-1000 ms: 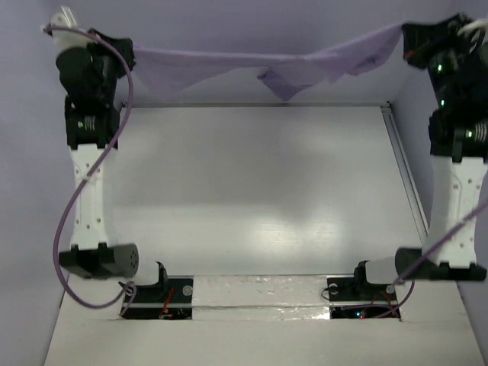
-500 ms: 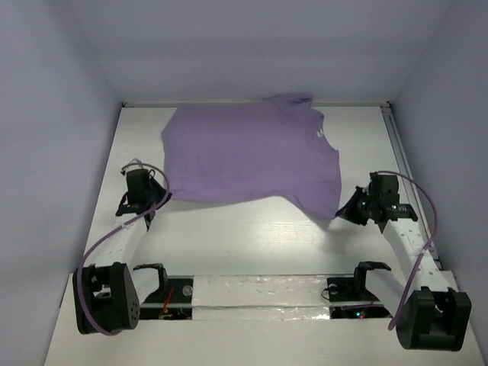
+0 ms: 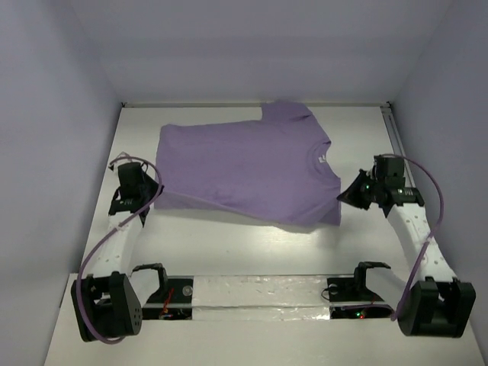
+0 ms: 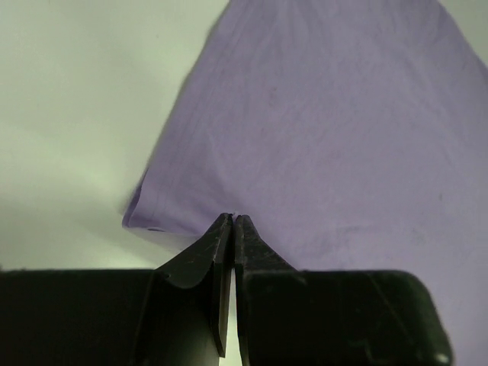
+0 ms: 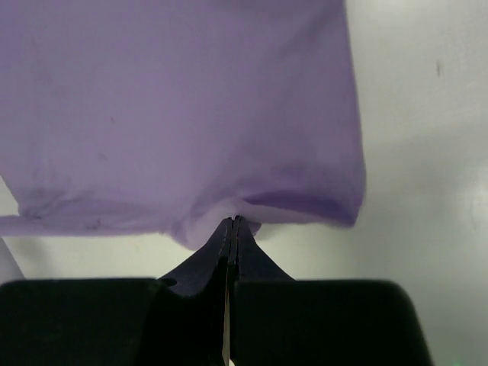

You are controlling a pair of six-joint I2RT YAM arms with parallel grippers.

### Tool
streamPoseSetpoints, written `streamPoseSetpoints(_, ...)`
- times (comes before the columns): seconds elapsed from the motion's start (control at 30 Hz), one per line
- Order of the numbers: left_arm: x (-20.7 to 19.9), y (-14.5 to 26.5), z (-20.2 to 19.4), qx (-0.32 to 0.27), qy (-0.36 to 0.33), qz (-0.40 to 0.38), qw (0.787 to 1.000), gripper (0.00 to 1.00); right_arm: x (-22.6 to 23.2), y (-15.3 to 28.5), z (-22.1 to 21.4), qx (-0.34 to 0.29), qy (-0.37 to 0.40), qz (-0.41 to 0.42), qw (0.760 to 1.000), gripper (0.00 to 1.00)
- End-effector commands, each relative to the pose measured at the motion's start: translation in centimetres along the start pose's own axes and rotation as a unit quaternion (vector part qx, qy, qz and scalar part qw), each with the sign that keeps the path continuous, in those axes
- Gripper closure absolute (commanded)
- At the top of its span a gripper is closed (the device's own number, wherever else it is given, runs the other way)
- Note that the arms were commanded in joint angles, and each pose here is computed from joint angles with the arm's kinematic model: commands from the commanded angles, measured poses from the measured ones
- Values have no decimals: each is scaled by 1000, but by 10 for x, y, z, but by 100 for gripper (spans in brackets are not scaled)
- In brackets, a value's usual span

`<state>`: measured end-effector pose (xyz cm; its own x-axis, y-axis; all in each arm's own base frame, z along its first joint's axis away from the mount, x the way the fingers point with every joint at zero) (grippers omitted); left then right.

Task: Fold and stack the t-shirts
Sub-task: Grap the side of the flattened tshirt closest away from the robot with both arms, then fold the flattened tshirt in 1/3 of the way

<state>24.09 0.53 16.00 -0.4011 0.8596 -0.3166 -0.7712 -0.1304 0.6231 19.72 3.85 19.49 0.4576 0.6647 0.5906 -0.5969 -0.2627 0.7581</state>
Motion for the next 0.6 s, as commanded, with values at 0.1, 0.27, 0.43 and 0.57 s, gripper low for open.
streamPoseSetpoints(0.1, -7, -23, 30, -20, -6, 23, 1000, 100, 66, -33, 88, -109, 47, 74, 990, 100)
streamPoseSetpoints(0.27, -10, -53, 35, -4, -12, 34, 999, 100, 101, -72, 134, -109, 72, 88, 987, 100)
streamPoseSetpoints(0.43, -14, -87, 40, 10, -13, 38, 999, 100, 127, -128, 155, -87, 90, 78, 989, 100)
streamPoseSetpoints(0.57, -17, -104, 47, 13, -13, 43, 999, 100, 143, -154, 167, -86, 97, 74, 989, 100)
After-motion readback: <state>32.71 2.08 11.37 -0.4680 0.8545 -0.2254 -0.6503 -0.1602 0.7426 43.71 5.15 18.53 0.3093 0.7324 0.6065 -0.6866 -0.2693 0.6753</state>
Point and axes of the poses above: each gripper's point midway between its finger pads, its own y axis back along the fingers, its own x axis along the line the jaws close on, z = x × y, the point moved 8 cm from there along y, back along the fingers, and after that the axes turned 11 degrees about -y, right-handed, at the moved point
